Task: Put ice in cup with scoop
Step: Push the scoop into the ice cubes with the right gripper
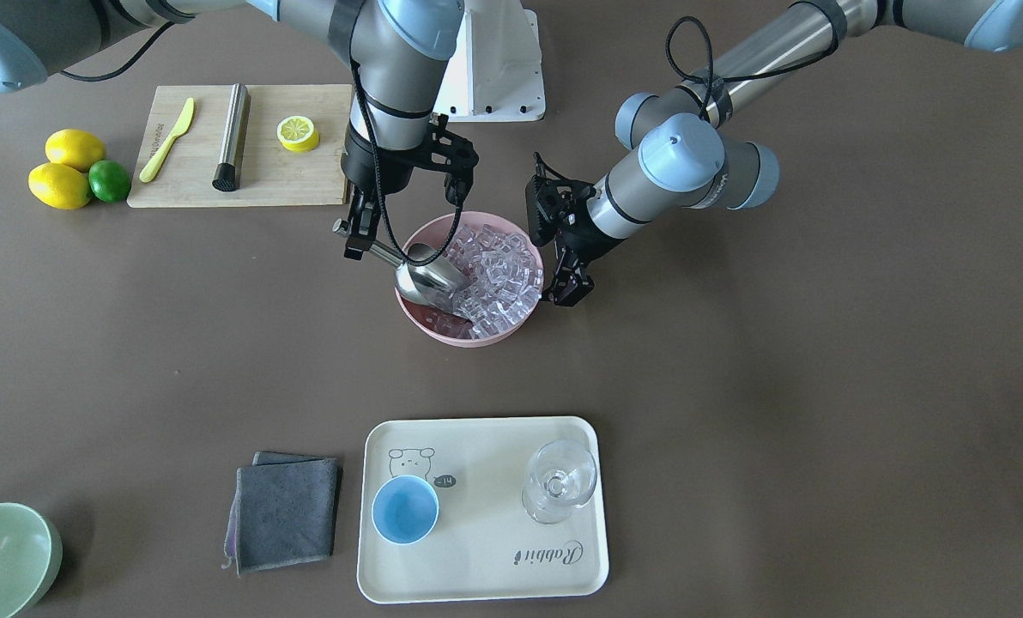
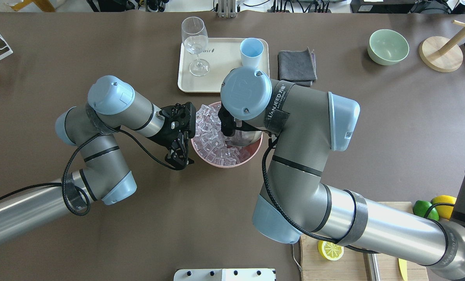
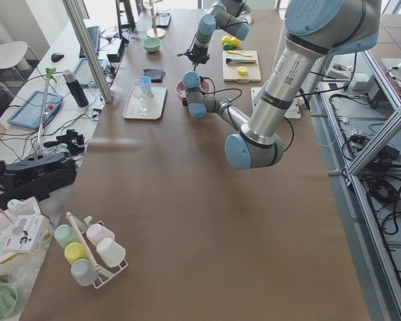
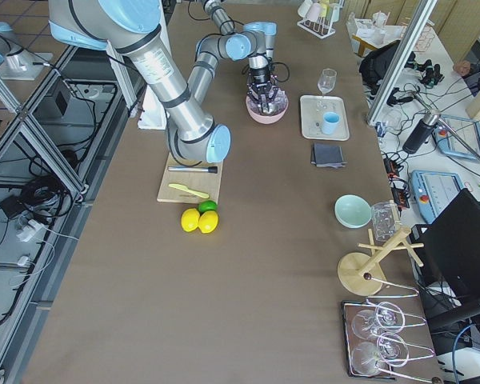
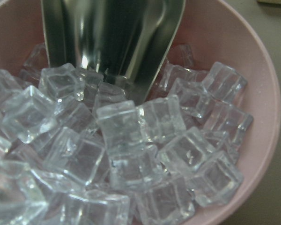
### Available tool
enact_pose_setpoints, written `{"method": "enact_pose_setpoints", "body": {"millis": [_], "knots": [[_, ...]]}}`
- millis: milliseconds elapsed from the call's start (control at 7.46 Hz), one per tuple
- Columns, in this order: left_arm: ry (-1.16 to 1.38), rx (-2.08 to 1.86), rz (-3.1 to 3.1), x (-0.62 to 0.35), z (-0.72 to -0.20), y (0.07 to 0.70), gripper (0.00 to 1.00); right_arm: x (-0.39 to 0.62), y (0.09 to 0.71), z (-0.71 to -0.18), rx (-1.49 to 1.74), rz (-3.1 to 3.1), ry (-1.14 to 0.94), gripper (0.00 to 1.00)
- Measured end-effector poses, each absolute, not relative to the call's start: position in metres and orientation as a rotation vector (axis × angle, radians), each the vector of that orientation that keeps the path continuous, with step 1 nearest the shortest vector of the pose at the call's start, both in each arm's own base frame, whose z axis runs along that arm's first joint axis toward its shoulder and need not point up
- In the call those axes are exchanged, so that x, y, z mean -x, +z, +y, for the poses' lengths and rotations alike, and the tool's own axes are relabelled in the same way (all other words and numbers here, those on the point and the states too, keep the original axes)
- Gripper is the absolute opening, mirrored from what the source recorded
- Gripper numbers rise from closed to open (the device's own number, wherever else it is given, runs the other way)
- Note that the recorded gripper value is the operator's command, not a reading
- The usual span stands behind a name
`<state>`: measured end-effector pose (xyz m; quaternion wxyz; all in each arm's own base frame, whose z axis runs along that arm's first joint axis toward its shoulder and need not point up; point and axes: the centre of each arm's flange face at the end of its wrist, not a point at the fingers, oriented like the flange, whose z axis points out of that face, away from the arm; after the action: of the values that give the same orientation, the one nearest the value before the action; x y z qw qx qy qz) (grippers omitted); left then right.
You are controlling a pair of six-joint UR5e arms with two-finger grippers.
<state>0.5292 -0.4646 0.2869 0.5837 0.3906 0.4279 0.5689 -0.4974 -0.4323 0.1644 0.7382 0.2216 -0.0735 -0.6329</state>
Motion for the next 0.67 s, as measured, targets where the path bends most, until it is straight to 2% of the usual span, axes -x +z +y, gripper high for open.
{"method": "enact_pose_setpoints", "body": {"millis": [670], "knots": [[1.327, -0.913, 0.999, -0.528, -0.465, 0.287, 0.99, 0.487, 0.201, -0.418, -0.648, -0.291, -1.330, 0.00]]}}
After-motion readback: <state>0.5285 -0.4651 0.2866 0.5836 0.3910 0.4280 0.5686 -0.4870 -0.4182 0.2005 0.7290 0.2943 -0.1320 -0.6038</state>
